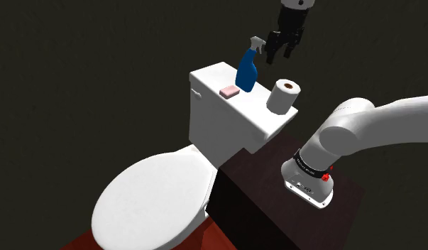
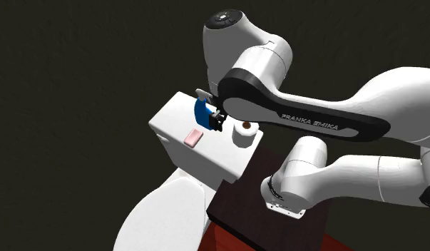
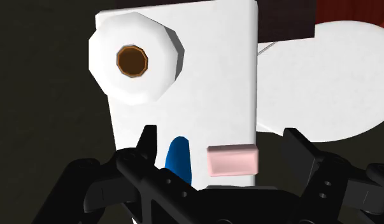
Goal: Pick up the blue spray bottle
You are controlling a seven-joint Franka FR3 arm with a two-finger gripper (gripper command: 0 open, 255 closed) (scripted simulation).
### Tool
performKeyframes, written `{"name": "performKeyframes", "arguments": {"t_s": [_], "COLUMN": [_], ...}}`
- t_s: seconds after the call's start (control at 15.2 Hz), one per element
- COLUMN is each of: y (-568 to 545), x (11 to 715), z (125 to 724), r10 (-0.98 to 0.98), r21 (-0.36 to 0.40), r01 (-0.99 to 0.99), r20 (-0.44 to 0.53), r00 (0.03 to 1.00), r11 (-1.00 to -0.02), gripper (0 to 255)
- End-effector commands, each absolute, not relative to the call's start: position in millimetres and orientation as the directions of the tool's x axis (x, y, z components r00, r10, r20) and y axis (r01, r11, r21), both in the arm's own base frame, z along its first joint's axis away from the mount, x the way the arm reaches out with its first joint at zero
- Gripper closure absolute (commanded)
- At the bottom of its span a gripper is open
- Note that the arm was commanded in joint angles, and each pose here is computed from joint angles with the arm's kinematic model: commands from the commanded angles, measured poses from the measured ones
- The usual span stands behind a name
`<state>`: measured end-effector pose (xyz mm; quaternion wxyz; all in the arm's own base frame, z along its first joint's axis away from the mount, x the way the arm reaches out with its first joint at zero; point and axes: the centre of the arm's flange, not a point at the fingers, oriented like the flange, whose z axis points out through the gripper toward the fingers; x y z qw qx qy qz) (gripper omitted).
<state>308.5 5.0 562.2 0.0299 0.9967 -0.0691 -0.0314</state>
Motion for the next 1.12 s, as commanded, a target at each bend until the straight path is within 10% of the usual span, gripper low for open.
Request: {"name": "performKeyframes", "arguments": {"t_s": [0.0,1.06], "y": [5,-65], "x": [308,442], "z": [562,566], "r10": [-0.14,-0.119], "r21": [0.064,-0.008], "r01": [-0.136,-0.119], "r20": [-0.059,-0.01], "r00": [0.988,0.993], "r11": [-0.989,-0.993], "gripper": [0,0]}}
